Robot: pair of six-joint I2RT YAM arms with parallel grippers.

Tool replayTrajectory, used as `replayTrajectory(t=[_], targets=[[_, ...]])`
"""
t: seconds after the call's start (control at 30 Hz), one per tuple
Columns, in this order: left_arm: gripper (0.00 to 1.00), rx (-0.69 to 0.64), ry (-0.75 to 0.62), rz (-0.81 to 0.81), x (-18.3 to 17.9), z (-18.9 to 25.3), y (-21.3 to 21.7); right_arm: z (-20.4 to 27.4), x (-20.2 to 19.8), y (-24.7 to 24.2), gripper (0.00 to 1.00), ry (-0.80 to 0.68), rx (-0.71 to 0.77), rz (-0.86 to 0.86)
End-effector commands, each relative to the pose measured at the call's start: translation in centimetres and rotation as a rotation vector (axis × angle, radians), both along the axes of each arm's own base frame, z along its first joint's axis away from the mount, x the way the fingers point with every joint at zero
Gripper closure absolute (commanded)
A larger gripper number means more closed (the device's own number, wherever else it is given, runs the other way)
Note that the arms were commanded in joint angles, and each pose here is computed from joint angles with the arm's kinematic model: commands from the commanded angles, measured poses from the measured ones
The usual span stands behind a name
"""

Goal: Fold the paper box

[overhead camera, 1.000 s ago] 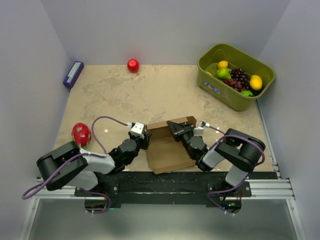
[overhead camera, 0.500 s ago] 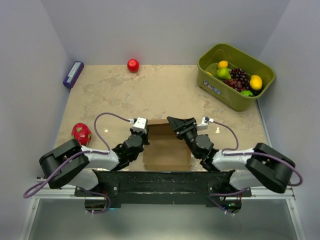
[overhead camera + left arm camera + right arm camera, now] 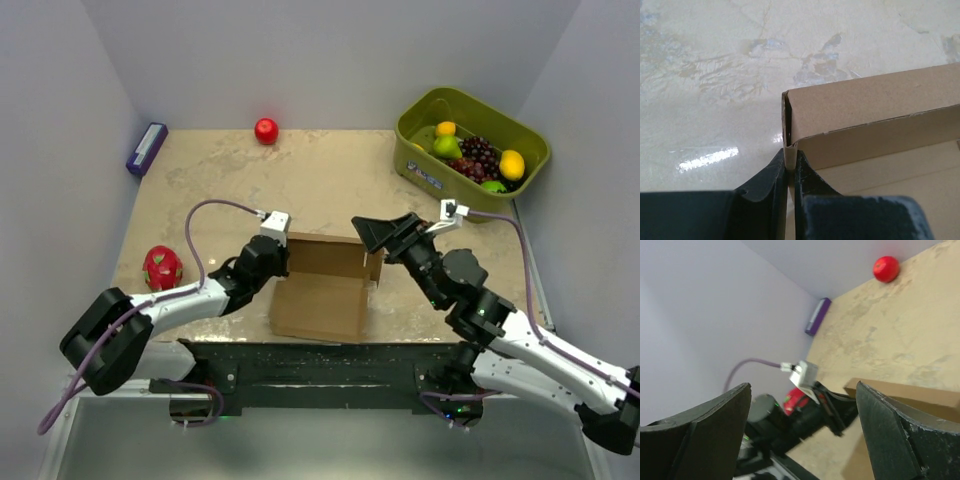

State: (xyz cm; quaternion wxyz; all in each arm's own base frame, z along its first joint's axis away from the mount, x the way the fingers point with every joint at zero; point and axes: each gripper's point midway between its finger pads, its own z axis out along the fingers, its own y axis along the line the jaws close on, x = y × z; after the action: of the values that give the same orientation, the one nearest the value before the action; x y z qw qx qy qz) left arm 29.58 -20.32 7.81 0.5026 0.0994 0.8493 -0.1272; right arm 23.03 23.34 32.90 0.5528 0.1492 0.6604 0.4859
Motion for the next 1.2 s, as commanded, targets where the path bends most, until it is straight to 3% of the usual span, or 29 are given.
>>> replayTrajectory(t=[0.0,0.13,0.3,0.6,0.77,1.0,1.17], targets=[[1.0,-0.067,0.048,-0.124,-0.6,3.8,-2.1,-7.7,-1.5,-2.8,0.11,0.105,-0.449,0.017],[1.0,-0.108,0.09,-0.2,0.1,6.3,-3.4,-10.6,-2.8,-4.1,0.17,0.135,-0.545,0.053],[1.0,-0.08,0.183,-0.248,0.9,5.7,-2.2,-11.3,-3.6,-5.4,0.2,0.136,-0.599,0.054],[1.0,-0.052,0.18,-0.259,1.4,4.3,-0.6,-13.4,-1.8,-6.3,0.22,0.164,-0.729,-0.031],[1.0,-0.043,0.18,-0.257,1.4,4.0,-0.3,-14.7,-0.5,-4.1,0.33,0.171,-0.778,-0.002],[1.0,-0.031,0.163,-0.244,1.8,4.3,0.1,-15.5,1.0,-5.0,0.5,0.226,-0.802,-0.122],[1.0,-0.022,0.155,-0.222,2.0,4.2,0.4,-16.3,1.2,-5.8,0.73,0.239,-0.806,-0.165]])
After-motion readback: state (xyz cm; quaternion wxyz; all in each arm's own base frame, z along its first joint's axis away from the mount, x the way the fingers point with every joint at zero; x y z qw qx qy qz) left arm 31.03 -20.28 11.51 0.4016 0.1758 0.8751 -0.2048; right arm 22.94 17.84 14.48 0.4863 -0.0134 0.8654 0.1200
